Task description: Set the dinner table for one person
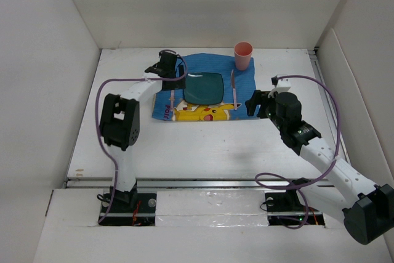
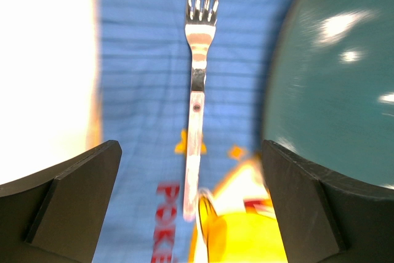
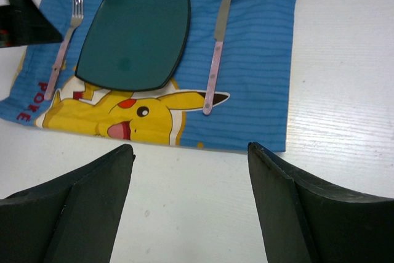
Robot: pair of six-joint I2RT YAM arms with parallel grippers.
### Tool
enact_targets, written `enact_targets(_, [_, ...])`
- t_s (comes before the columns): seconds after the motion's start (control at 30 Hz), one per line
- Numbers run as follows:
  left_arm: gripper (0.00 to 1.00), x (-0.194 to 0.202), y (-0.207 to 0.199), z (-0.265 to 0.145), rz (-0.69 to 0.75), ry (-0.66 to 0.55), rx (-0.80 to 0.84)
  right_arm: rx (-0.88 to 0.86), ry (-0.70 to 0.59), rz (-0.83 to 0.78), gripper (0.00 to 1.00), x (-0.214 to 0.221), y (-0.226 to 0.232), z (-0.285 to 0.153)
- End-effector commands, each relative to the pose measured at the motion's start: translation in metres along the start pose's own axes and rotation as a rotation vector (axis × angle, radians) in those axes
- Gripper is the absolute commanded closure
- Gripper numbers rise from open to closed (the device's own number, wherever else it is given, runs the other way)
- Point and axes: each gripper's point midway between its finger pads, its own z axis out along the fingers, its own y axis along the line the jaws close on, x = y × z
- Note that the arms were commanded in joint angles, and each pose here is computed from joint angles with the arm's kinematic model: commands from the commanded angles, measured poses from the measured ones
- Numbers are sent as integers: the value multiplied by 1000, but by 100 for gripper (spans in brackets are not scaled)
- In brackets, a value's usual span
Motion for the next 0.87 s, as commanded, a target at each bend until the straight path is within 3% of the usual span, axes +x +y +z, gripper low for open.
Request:
enact_targets(0.0, [3,-82,0,-115,-126,-297,87,21,-115,8,19,-31,-1,-10])
enact_targets(0.03, [3,-86,4,-131,-142,-332,91,24,-116,10,18,-29,-2,-12])
enact_targets(0.07, [4,-91,2,-147,-155,-374,110,2,-142,7,0,-34,2,-12])
enact_targets(0.2, [1,-80,19,-240,-213,-532,174,0,-180,15,0,-44,4,-24])
enact_targets(0.27, [1,-69,21,-265,-259,-573,250,3,-222,21,0,-49,3,-35])
enact_targets(0.47, [1,-6,64,-345,-351,-764,373,-9,-574,159,0,-107,-15,-134])
enact_targets(0.67, [1,20,111,-394,-441,-951,345,-11,-733,262,0,-133,-34,-213])
enact_targets(0.77, [1,23,111,-389,-443,-970,353,8,-709,259,0,-130,-35,-204])
enact_targets(0.83, [1,28,103,-369,-429,-922,356,5,-626,252,0,-124,-26,-180])
